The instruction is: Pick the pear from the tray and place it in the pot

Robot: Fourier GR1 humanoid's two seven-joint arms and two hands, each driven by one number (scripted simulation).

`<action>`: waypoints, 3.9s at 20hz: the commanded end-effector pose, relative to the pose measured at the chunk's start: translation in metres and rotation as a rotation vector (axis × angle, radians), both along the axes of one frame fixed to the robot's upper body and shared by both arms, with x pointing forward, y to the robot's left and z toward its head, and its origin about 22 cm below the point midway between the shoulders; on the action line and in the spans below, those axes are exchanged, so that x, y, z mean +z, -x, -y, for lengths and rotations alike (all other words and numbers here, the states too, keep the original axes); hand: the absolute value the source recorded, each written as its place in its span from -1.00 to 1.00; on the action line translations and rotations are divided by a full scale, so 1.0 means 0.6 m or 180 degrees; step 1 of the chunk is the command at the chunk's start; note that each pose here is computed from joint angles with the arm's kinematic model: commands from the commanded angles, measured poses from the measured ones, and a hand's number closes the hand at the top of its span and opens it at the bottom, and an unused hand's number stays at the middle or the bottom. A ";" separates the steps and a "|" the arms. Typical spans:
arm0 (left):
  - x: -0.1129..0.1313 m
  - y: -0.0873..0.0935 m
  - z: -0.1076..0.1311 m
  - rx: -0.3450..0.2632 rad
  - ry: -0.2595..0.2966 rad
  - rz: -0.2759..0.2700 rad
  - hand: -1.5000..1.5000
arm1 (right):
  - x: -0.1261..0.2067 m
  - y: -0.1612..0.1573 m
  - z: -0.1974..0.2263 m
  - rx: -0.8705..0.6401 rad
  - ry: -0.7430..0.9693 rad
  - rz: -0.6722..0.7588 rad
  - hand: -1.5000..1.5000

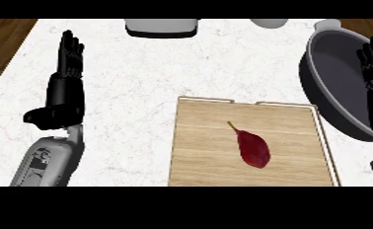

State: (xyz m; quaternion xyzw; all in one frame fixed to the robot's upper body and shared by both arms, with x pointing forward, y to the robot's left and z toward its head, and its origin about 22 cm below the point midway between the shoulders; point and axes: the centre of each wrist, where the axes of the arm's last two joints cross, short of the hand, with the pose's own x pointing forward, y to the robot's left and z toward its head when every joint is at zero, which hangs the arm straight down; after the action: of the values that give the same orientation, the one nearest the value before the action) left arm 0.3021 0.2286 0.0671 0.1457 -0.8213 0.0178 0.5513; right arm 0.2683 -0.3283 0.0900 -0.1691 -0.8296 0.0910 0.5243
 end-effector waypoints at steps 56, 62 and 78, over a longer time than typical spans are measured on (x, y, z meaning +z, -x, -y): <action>0.019 0.027 -0.069 -0.0218 0.0387 -0.1019 0.00 | -0.131 -0.147 -0.088 0.4260 0.1354 -0.1160 -1.00; 0.024 0.031 -0.061 -0.0213 0.0396 -0.1034 0.00 | -0.174 -0.129 -0.107 0.4333 0.1341 -0.1167 -1.00; 0.038 0.021 -0.067 -0.0255 0.0363 -0.1054 0.00 | -0.212 -0.132 -0.186 0.4419 0.1631 -0.0625 1.00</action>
State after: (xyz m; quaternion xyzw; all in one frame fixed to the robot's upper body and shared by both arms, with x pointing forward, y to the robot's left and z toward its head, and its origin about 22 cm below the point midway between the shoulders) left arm 0.2885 0.2762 0.0880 0.0846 -0.7233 0.0230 0.6849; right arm 0.3482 -0.2269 -0.0279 0.2187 -0.6318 0.6218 0.4079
